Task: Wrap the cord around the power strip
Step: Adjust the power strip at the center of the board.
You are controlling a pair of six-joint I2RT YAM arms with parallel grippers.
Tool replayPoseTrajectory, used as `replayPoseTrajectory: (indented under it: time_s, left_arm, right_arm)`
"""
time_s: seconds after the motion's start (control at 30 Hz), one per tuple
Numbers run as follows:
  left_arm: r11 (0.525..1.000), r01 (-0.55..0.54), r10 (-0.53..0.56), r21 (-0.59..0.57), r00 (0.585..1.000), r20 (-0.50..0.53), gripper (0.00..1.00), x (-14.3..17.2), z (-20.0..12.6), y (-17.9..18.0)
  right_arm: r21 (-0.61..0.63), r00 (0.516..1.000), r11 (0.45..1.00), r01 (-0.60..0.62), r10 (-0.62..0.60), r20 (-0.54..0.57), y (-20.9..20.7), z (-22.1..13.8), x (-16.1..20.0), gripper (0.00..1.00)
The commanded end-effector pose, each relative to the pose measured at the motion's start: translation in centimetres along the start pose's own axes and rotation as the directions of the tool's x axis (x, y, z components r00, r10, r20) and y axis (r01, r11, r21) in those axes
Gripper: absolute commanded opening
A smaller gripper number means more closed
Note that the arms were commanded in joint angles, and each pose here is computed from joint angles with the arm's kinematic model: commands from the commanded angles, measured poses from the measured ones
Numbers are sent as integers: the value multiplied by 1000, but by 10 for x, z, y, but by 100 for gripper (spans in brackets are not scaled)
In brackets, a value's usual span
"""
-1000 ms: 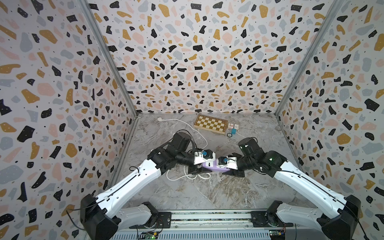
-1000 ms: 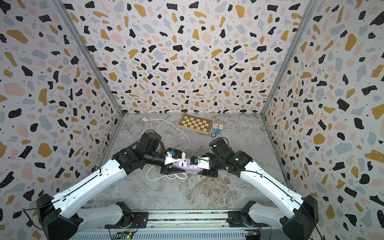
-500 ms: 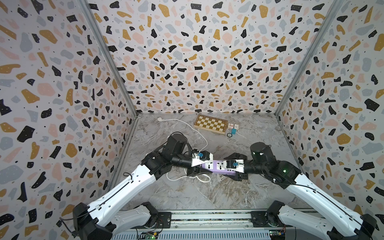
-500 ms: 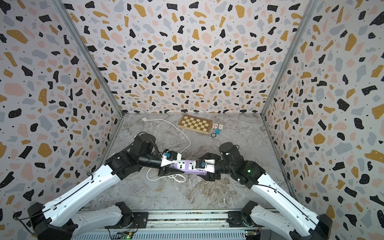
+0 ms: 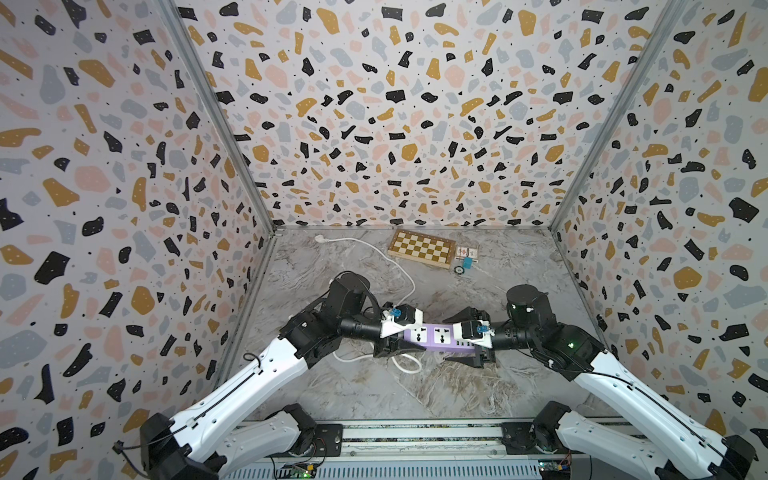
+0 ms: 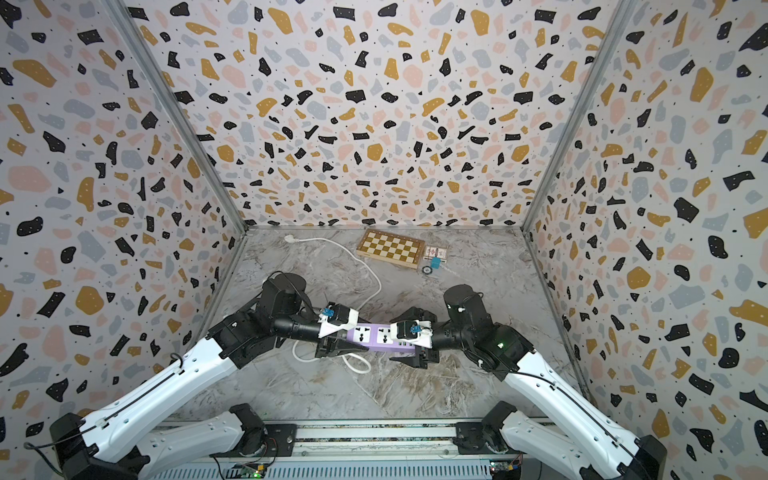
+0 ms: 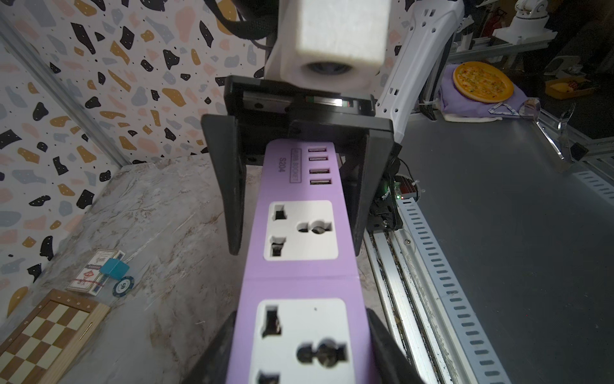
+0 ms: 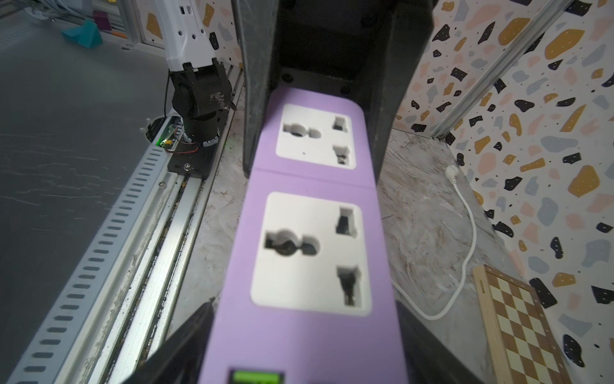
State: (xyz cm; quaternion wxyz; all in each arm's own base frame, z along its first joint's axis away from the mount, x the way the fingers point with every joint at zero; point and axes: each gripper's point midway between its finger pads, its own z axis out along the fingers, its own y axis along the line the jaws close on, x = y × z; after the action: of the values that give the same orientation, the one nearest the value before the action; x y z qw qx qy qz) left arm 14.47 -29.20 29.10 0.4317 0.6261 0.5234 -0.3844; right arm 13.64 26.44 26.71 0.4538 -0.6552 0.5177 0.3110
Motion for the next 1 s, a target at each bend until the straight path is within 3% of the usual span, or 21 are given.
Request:
replayPoseTrajectory:
  time_s: [0.0,0.27,0.37,0.47,0.57,0.63,0.8,0.97]
  left_arm:
    - [990,-124,131,-69,985,115,5,-32,-7,8]
    - [981,-142,163,-130,972,168,5,-37,-10,12]
    - [982,-136,157,-129,973,172,6,-36,-10,12]
    - [982,-137,160,-134,971,179,8,-38,-10,12]
    - [983,-133,155,-129,972,177,13,-37,-9,13]
    - [982,-131,153,-135,973,172,25,-36,-8,15]
    - [964,-95,132,-248,982,137,73,-32,-12,35]
    - [885,-75,141,-460,984,110,96,-25,-38,53]
  right_arm:
    - [-27,998,999,-20,21,63,-1,-3,-20,83]
    - [-18,995,997,-70,71,74,-9,1,-19,73]
    - [-17,994,997,-79,80,81,-11,1,-19,64]
    - [-16,994,996,-86,87,70,-13,2,-17,49]
    - [-20,994,995,-98,99,55,-13,4,-13,45]
    - [-12,993,994,-106,106,43,-14,5,-10,41]
    - [34,993,992,-118,118,2,-22,7,2,30]
    - [146,992,981,-127,124,25,-42,-6,6,20]
